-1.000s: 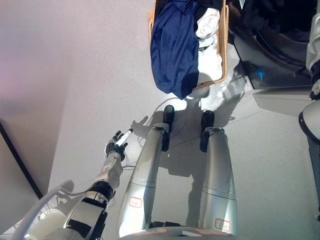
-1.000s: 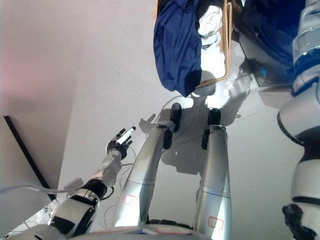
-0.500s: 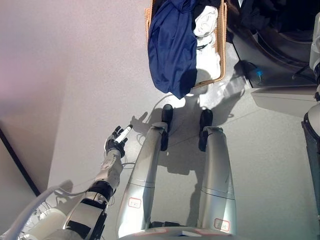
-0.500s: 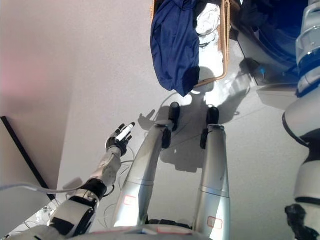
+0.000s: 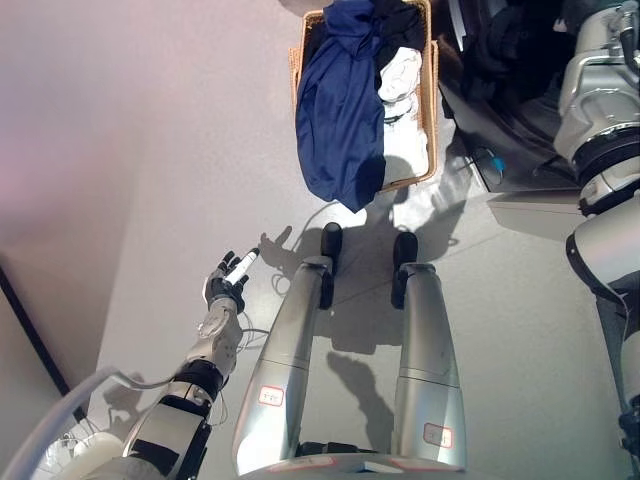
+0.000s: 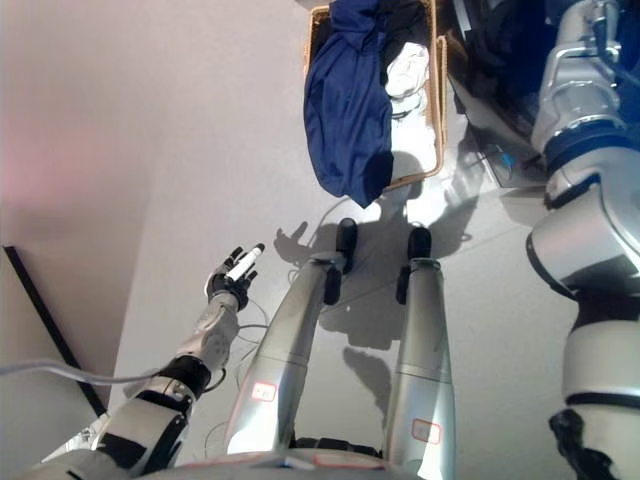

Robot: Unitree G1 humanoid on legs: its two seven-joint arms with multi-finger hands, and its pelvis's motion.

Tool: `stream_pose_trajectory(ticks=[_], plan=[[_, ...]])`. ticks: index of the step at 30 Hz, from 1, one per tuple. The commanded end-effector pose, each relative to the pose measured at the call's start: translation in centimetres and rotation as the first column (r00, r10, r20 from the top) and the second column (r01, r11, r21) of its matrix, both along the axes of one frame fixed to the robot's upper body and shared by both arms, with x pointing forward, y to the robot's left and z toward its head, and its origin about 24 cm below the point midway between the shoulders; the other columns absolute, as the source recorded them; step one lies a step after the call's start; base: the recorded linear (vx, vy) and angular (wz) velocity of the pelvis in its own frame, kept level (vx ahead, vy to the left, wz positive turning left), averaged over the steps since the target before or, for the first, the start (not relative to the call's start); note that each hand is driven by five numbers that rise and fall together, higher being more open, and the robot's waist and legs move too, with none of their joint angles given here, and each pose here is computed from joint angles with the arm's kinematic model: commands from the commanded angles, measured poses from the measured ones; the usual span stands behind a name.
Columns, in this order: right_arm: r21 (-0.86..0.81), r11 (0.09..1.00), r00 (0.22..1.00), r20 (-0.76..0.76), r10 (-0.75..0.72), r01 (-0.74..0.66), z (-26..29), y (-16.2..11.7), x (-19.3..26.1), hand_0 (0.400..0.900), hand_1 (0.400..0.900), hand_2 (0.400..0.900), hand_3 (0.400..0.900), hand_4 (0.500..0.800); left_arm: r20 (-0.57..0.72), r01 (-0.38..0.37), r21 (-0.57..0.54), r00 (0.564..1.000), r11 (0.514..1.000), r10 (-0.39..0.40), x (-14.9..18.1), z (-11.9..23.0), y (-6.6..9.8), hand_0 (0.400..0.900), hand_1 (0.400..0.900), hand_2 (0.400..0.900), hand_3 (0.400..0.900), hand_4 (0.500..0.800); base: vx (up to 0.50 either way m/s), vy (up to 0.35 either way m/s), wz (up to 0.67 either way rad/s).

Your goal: Put the clothes in the basket into the washing machine.

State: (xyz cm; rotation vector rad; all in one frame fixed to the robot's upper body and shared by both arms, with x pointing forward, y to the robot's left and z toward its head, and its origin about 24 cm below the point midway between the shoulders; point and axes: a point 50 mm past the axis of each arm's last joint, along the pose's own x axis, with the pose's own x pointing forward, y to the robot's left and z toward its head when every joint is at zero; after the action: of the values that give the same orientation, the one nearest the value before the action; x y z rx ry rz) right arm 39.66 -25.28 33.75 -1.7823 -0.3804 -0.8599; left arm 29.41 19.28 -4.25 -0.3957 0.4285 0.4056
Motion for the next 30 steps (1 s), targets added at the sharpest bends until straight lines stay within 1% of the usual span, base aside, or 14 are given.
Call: stream_pose_trajectory(ticks=[1,2,6,8,11,13,15,17,19,21,23,26,29,30], plan=[[-0.114,0.977,0.882,0.422,0.211,-0.179,7.2,4.5,-3.1,0.900,0.900,0.900,0.900,0.800,-0.062,-0.093,0.041,0.994,0.995,0.095,-1.7,-1.6,1.5,0.900,0.900,0.900,0.900,0.800,-0.028,0.027,-0.14],[-0.064,0.950,0.845,0.443,0.301,-0.305,6.3,6.0,-3.0,0.900,0.900,0.900,0.900,0.800,-0.068,-0.105,0.031,0.992,0.994,0.107,-1.8,-1.7,1.4,0.900,0.900,0.900,0.900,0.800,-0.020,0.032,-0.15],[-0.017,0.842,0.737,0.473,0.483,-0.540,3.9,10.0,-3.2,0.900,0.900,0.900,0.900,0.800,-0.104,-0.144,0.021,0.984,0.989,0.145,-2.4,-2.3,1.7,0.900,0.900,0.900,0.900,0.800,-0.023,0.017,-0.11],[-0.024,0.803,0.706,0.461,0.538,-0.596,2.4,11.2,-3.4,0.900,0.900,0.900,0.900,0.800,-0.119,-0.151,0.027,0.981,0.988,0.153,-2.7,-2.6,1.8,0.900,0.900,0.900,0.900,0.800,-0.012,0.025,-0.10],[0.050,0.684,0.638,0.416,0.648,-0.728,-1.1,13.2,-3.5,0.900,0.900,0.900,0.900,0.800,-0.153,-0.160,0.031,0.975,0.987,0.163,-3.5,-3.2,2.0,0.900,0.900,0.900,0.900,0.800,0.004,0.023,-0.07],[0.142,0.575,0.585,0.350,0.732,-0.806,-3.8,14.6,-3.7,0.900,0.900,0.900,0.900,0.800,-0.191,-0.168,0.035,0.966,0.985,0.172,-4.5,-4.0,2.3,0.900,0.900,0.900,0.900,0.800,0.029,0.018,-0.04],[0.258,0.521,0.580,0.306,0.755,-0.814,-6.9,14.7,-3.4,0.900,0.900,0.900,0.900,0.800,-0.242,-0.162,0.046,0.955,0.986,0.168,-5.7,-5.0,2.6,0.900,0.900,0.900,0.900,0.800,0.066,0.029,-0.04],[0.431,0.440,0.575,0.258,0.777,-0.788,-11.2,14.9,-3.4,0.900,0.900,0.900,0.900,0.800,-0.290,-0.162,0.053,0.942,0.985,0.170,-6.9,-5.9,2.8,0.900,0.900,0.900,0.900,0.800,0.094,0.044,-0.09],[0.613,0.358,0.569,0.186,0.801,-0.705,-15.7,15.3,-3.5,0.900,0.900,0.900,0.900,0.800,-0.350,-0.151,0.051,0.923,0.987,0.159,-8.5,-7.1,2.7,0.900,0.900,0.900,0.900,0.800,0.119,0.047,-0.08],[0.794,0.260,0.573,0.132,0.809,-0.549,-20.4,15.1,-3.9,0.900,0.900,0.900,0.900,0.800,-0.409,-0.128,0.048,0.903,0.991,0.136,-10.1,-8.1,2.6,0.900,0.900,0.900,0.900,0.800,0.143,0.043,-0.09],[0.915,0.176,0.587,0.078,0.805,-0.363,-24.8,14.7,-4.6,0.900,0.900,0.900,0.900,0.800,-0.470,-0.086,0.049,0.877,0.995,0.099,-11.8,-9.1,2.5,0.900,0.900,0.900,0.900,0.800,0.136,0.030,-0.08],[0.985,0.147,0.652,-0.052,0.756,-0.093,-31.0,12.7,-6.1,0.900,0.900,0.900,0.900,0.800,-0.545,-0.052,0.068,0.835,0.996,0.081,-14.0,-10.1,3.1,0.900,0.900,0.900,0.900,0.800,0.104,0.004,-0.02],[0.987,0.075,0.727,-0.158,0.669,0.145,-36.1,10.4,-8.4,0.900,0.900,0.900,0.900,0.800,-0.598,-0.016,0.088,0.799,0.996,0.066,-15.6,-10.7,3.6,0.900,0.900,0.900,0.900,0.800,0.092,-0.010,-0.02],[0.981,0.073,0.727,-0.184,0.662,0.182,-37.0,10.2,-9.1,0.900,0.900,0.900,0.900,0.800,-0.607,-0.016,0.096,0.792,0.995,0.071,-16.0,-10.8,3.7,0.900,0.900,0.900,0.900,0.800,0.077,-0.010,-0.01]])
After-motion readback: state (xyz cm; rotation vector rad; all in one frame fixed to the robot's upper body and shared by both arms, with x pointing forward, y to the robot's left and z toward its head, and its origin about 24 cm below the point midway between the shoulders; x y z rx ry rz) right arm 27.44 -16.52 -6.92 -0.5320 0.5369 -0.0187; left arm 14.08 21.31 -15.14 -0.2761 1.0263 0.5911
